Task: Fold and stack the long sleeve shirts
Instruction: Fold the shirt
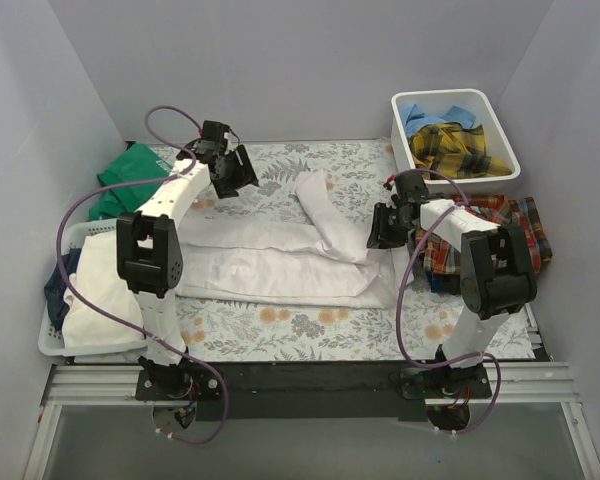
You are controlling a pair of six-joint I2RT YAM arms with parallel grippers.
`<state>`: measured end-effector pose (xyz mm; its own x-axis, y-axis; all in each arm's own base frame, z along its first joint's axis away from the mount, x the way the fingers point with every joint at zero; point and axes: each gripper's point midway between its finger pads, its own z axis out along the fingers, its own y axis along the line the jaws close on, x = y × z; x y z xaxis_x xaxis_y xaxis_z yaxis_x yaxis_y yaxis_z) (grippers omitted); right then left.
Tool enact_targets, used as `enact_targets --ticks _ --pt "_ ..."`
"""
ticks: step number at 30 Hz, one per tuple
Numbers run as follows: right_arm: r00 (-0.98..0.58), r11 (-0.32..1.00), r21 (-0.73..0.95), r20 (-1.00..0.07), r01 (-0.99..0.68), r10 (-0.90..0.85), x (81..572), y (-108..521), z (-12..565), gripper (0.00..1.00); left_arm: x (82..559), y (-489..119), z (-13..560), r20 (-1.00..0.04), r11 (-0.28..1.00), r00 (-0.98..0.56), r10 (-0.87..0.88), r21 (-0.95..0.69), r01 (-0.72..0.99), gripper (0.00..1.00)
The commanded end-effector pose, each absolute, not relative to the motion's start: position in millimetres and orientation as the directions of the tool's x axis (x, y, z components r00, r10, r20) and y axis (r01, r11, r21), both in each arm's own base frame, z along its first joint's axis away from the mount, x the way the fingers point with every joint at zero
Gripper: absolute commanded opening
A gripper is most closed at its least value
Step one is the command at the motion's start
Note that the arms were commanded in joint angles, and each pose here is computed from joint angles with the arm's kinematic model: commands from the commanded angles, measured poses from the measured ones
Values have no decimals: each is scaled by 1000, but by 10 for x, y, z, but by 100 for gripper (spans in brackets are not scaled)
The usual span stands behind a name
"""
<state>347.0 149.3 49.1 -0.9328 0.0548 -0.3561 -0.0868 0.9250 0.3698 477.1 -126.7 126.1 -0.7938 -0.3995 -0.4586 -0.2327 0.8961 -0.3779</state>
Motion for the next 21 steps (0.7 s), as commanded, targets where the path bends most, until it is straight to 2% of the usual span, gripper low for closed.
enact_targets --ticks 1,4,12,15,21 --pt "-958 929 367 -277 -43 66 3358 1471 363 46 4907 -1951 1478 -494 888 -814 -304 -456 -55 63" --pt "-953 929 366 -295 -52 63 3389 1472 398 44 4988 -2278 1470 -496 872 -819 -287 -489 -10 63" --pt "-816 918 355 -575 -178 64 3706 1486 1279 45 5224 -2943 1388 -520 817 -799 -302 -572 64 63" --pt "-798 912 354 -600 -205 54 3678 1485 1393 46 5339 -3153 1295 -541 811 -786 -298 -578 90 64" --pt "-835 902 375 -549 -213 31 3446 1515 1222 46 5600 -3505 1081 -621 842 -744 -245 -517 154 72"
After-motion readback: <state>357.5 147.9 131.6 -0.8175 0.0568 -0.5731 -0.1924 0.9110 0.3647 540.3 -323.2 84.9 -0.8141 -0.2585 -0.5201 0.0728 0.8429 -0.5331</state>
